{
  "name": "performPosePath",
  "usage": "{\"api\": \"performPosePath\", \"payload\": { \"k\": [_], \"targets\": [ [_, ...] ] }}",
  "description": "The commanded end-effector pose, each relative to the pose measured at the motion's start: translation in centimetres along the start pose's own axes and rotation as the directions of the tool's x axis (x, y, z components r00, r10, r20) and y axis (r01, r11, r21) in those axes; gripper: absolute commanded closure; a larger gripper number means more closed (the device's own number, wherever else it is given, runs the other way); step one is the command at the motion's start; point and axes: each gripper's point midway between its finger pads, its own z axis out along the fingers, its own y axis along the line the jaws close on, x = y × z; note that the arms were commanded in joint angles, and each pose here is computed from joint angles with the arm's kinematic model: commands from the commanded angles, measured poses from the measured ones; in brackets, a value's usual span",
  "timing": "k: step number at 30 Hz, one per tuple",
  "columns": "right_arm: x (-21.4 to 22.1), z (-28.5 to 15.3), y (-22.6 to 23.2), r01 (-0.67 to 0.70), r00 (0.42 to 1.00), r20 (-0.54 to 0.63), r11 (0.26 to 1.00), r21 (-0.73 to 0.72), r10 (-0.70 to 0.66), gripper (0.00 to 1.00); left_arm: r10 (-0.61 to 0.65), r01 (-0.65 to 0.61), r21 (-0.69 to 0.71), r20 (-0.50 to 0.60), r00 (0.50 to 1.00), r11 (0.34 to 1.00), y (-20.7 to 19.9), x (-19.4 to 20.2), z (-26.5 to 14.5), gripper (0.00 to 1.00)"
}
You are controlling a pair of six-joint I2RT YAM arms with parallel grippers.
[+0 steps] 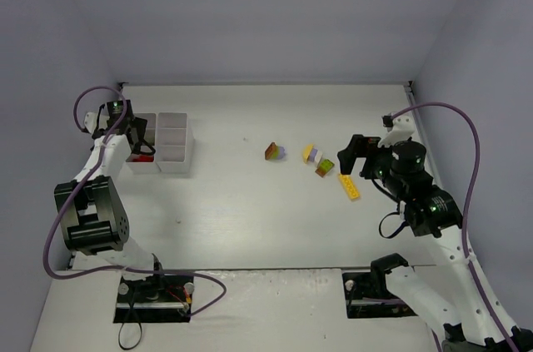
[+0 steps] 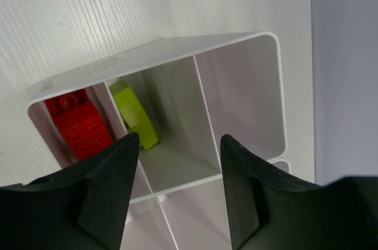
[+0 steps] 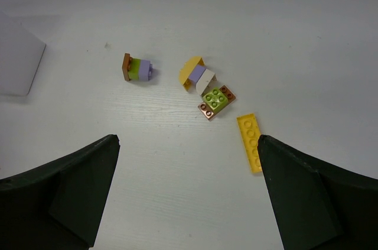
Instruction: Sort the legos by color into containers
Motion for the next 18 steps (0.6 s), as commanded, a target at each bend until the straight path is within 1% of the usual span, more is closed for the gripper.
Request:
{"api": "performPosePath", "payload": {
  "k": [1,4,5,7,8,10,11,12,13,14,15,16,17,18],
  "targets": [
    [-1.7,0.4,0.2,0.005,0.998,0.055,1.0,0.005,-0.005,0.0,-0.054,0.052,0.089,0.031,0.998,0.995,-3.0,-2.0,-1.9,0.49],
    [-1.4,0.9,0.1,-0.002,0.999,0.04,1.0,0.012,0.002,0.0,-0.044,0.041,0.115,0.023,0.999,0.993,-3.5,-2.2,-2.9,0.49],
    [-1.4,1.1,-0.3,-0.004,0.999,0.038,0.999,0.036,0.002,0.0,-0.034,0.031,0.13,0.019,0.999,0.991,-3.7,-2.2,-3.5,0.49],
    [-0.8,1.8,-0.7,-0.017,1.0,0.011,0.998,0.065,0.016,0.01,0.011,-0.013,0.152,0.013,1.0,0.988,-4.0,-2.1,-4.3,0.49],
    [-0.5,2.1,-0.9,-0.022,1.0,0.0,0.997,0.075,0.022,0.01,0.038,-0.041,0.177,0.019,0.999,0.983,-4.6,-2.1,-5.4,0.49],
    [0.6,3.1,-1.4,-0.045,0.998,-0.039,0.992,0.115,0.05,0.03,0.135,-0.14,0.195,0.036,0.99,0.971,-4.9,-1.8,-6.4,0.49],
    [1.1,3.5,-1.8,-0.055,0.996,-0.056,0.989,0.135,0.063,0.03,0.179,-0.185,0.234,0.046,0.983,0.955,-5.8,-1.2,-7.9,0.49],
    [2.1,4.3,-2.2,-0.056,0.993,-0.091,0.985,0.162,0.072,0.03,0.261,-0.269,0.249,0.065,0.963,0.93,-6.1,-0.9,-8.5,0.49],
    [2.9,4.8,-2.7,-0.064,0.99,-0.113,0.981,0.186,0.086,0.03,0.305,-0.313,0.262,0.071,0.95,0.913,-6.3,-0.4,-9.2,0.49],
    [4.0,5.7,-3.2,-0.08,0.982,-0.151,0.973,0.215,0.114,0.03,0.357,-0.364,0.307,0.081,0.931,0.879,-7.3,0.7,-10.8,0.49],
    [4.9,6.0,-3.6,-0.087,0.975,-0.181,0.968,0.234,0.131,0.03,0.431,-0.442,0.32,0.108,0.896,0.838,-7.5,0.9,-11.4,0.49],
    [5.8,6.4,-4.1,-0.096,0.966,-0.208,0.962,0.255,0.151,0.03,0.485,-0.49,0.352,0.108,0.868,0.798,-8.0,2.4,-12.5,0.49],
    [7.2,7.2,-4.5,-0.112,0.95,-0.254,0.956,0.273,0.183,0.03,0.522,-0.524,0.381,0.119,0.845,0.761,-8.4,3.0,-13.5,0.49],
    [8.0,7.4,-5.4,-0.134,0.938,-0.269,0.943,0.305,0.22,0.04,0.596,-0.593,0.419,0.14,0.79,0.688,-8.9,4.6,-14.8,0.49]
  ]
}}
